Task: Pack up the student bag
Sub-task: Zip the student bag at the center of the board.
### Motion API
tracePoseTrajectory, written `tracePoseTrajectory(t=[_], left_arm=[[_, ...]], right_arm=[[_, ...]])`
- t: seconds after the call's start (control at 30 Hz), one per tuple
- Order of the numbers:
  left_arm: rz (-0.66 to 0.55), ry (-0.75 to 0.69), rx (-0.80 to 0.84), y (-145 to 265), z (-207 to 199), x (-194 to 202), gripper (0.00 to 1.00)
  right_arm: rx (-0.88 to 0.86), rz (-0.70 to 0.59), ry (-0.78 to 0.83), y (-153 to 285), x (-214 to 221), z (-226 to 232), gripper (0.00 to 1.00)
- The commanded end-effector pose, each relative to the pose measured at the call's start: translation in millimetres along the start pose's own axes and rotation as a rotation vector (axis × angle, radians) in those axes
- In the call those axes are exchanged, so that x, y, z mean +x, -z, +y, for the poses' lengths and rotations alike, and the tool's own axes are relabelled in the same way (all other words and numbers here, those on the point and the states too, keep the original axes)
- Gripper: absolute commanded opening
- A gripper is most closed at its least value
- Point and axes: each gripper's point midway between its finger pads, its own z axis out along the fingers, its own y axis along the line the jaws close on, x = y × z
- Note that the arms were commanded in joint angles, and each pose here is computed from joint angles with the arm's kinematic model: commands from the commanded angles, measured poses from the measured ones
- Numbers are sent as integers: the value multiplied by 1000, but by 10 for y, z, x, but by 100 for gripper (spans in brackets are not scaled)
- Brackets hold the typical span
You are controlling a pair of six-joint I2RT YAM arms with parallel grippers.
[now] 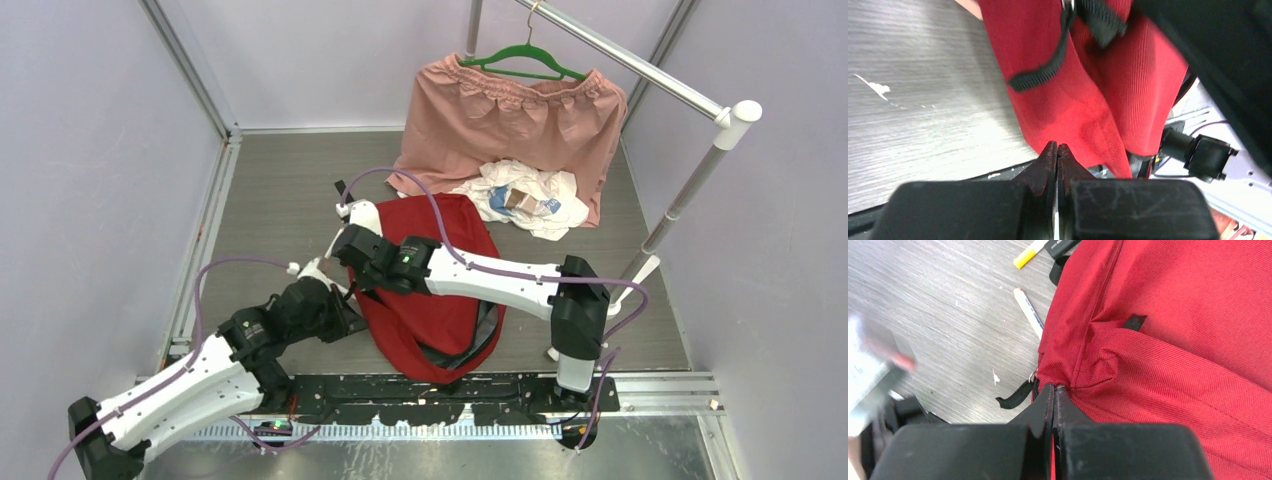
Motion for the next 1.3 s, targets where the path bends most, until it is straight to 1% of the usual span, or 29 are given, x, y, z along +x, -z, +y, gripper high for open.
tracePoseTrajectory(t=[0.0, 0.23, 0.37, 0.47, 0.5, 0.53, 0.57, 0.7, 0.73, 0.83, 0.9, 0.97, 1.07, 1.13, 1.17, 1.27], left_arm=[[-29, -2, 67, -8, -241, 76, 0], [-19, -59, 81, -36, -401, 377, 0], [-14, -103, 90, -42, -482, 550, 0], [-32, -107, 104, 2, -529, 531, 0], [-47, -109, 106, 38, -534, 488, 0], [-70, -112, 108, 97, -541, 419, 0], [-100, -117, 101, 169, -519, 330, 0], [-244, -107, 68, 528, -347, -90, 1], [-278, -100, 58, 619, -279, -188, 7], [-374, -65, 60, 901, -126, -463, 33], [-425, -50, 68, 1041, -51, -601, 42], [-440, -49, 68, 1099, -6, -647, 47], [-434, -96, 5, 1047, 44, -625, 67], [-442, -146, -59, 1016, 54, -637, 79], [-455, -174, -91, 1010, 56, -664, 83], [-502, -279, -181, 1012, 19, -769, 86]], right_arm=[[-7, -129, -47, -22, -484, 39, 1], [7, -119, -83, -153, -567, -121, 1], [6, -121, -95, -112, -575, -195, 1], [-31, -115, -97, -7, -556, -177, 2], [-52, -115, -99, 59, -562, -163, 8], [-71, -117, -106, 143, -573, -158, 18], [-93, -120, -112, 232, -580, -152, 24], [-162, -152, -146, 606, -601, -198, 47], [-174, -156, -155, 687, -585, -220, 51], [-198, -159, -186, 882, -472, -313, 57], [-203, -147, -212, 955, -337, -389, 58], [-224, -132, -231, 1035, -172, -416, 57], [-244, -66, -221, 1020, 180, -382, 55], [-231, -19, -206, 987, 370, -380, 55], [-209, 0, -203, 962, 448, -418, 55], [-154, 13, -207, 935, 562, -556, 55]])
